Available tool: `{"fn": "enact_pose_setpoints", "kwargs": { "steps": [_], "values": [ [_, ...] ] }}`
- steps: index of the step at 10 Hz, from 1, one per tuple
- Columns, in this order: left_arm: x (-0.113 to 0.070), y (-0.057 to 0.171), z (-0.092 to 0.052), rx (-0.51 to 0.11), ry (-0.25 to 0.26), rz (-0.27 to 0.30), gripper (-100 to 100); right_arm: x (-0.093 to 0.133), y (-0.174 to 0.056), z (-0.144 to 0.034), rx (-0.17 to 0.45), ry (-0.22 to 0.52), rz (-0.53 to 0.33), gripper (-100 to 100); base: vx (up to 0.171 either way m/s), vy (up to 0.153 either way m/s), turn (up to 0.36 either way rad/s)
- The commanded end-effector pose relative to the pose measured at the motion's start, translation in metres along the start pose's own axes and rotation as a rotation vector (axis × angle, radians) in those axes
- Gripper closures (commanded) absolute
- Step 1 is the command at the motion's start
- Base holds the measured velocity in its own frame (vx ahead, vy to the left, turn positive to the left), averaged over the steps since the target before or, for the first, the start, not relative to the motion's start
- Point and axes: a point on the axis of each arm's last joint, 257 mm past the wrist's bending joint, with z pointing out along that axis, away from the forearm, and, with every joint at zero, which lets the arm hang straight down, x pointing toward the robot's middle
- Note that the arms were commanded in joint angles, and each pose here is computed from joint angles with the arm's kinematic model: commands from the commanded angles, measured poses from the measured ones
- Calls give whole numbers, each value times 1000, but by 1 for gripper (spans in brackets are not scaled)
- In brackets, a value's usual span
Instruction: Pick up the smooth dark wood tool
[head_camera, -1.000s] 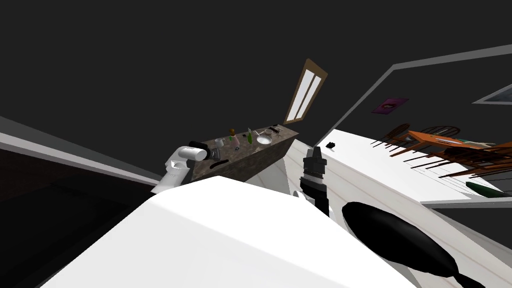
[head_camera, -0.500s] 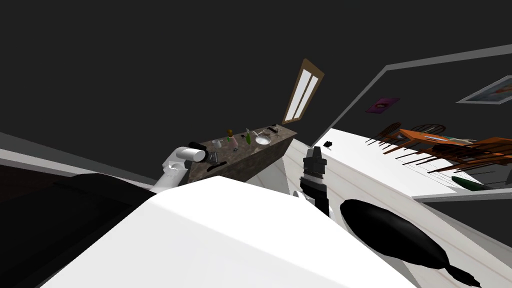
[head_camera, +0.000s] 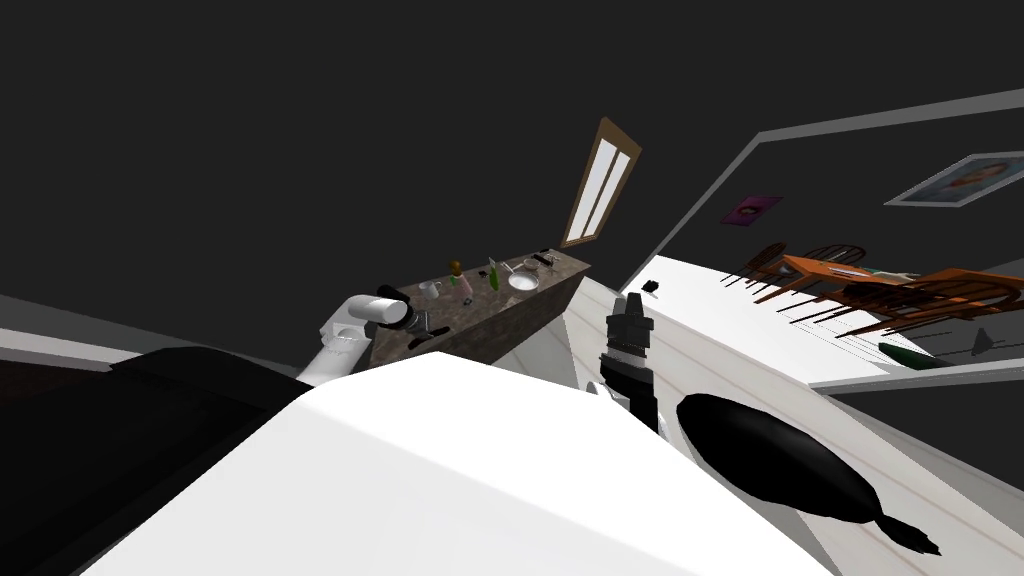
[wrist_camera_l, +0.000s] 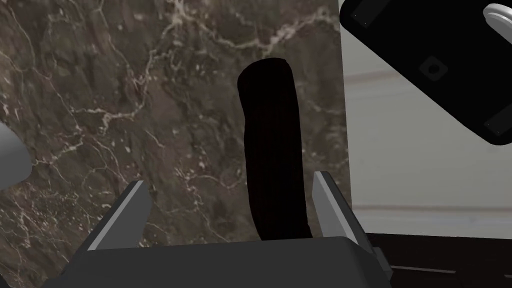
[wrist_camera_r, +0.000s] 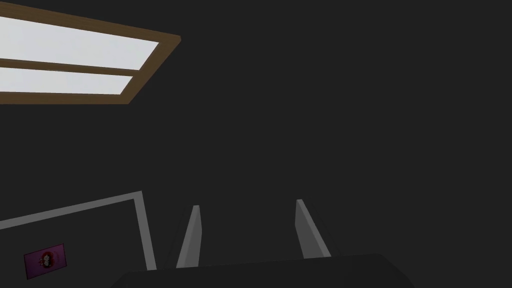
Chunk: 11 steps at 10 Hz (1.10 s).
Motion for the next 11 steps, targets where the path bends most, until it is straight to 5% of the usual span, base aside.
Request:
{"fn": "enact_pose_setpoints", "kwargs": {
  "steps": [1,6,9,10,11],
  "values": [
    [-13,15,0,-53,-33,-36,-100,0,0,0,0,0,0,0,44,10,-110],
    [-44,49,-4,-184,-122,-100,-100,0,0,0,0,0,0,0,34,13,-51],
    [-49,54,-4,-202,-136,-109,-100,0,0,0,0,0,0,0,22,3,-27],
    [-49,54,-5,-205,-138,-110,0,0,0,0,0,0,0,0,0,0,0],
    [-51,54,3,-205,-137,-113,-100,0,0,0,0,0,0,0,-2,-3,-16]
  ]
}}
